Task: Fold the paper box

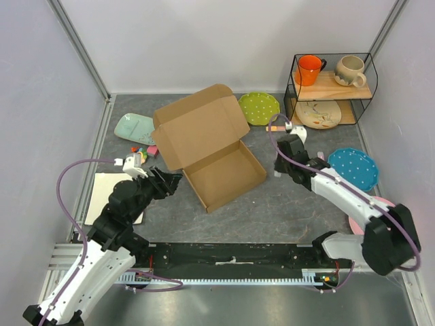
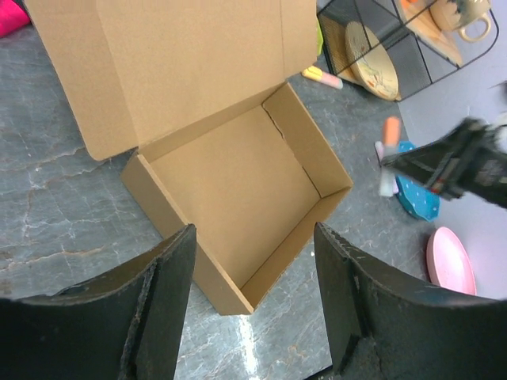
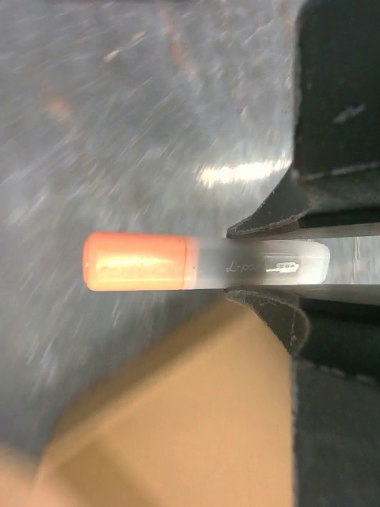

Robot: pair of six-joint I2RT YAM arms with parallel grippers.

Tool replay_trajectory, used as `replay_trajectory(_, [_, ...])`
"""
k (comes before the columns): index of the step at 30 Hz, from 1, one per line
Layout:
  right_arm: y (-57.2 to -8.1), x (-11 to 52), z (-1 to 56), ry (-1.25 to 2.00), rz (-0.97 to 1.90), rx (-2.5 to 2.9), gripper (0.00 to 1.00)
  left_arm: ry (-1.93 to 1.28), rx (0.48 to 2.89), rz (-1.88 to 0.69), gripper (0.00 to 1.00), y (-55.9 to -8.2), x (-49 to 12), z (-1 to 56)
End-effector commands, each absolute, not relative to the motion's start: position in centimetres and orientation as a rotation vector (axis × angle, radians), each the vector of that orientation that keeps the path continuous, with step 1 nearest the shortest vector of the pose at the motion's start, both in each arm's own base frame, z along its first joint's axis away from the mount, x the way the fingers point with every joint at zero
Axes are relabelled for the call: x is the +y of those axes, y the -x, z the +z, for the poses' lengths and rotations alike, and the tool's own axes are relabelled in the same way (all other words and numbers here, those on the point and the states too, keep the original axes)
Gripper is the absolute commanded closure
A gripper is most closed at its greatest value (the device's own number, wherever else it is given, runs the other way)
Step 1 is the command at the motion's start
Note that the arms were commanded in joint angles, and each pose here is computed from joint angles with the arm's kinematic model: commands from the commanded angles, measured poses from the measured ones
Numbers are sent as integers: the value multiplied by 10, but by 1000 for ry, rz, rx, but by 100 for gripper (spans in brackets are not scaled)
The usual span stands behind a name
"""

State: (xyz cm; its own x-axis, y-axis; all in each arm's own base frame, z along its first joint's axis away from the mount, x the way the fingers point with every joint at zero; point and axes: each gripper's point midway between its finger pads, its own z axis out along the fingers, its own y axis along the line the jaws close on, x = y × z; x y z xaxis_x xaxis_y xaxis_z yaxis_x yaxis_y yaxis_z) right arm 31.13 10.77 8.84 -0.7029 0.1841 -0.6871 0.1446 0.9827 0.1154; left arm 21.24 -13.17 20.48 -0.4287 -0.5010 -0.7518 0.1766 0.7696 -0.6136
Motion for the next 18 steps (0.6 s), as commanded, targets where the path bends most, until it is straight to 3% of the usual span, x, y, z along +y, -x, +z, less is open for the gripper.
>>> replay_trajectory(1, [-329,160,196,-130,228,2123,91,258,1790,-714,32,-216,-118,234])
replay_trajectory(4, [-322,222,208,36,397,2143,92,272,1787,-681,32,-218,-112,235])
replay_trajectory(8, [-304,287,155,296,427,2274,93,288,1793,-662,32,-217,-108,233])
replay_trajectory(14, [-295,326,104,406,437,2357,94,314,1801,-640,32,-212,-101,231])
replay_trajectory(17, [-298,331,99,402,429,2362,74,320,1802,-628,32,-210,-98,230])
replay_trajectory(18, [-299,332,100,398,426,2359,58,322,1802,-625,32,-210,-97,230])
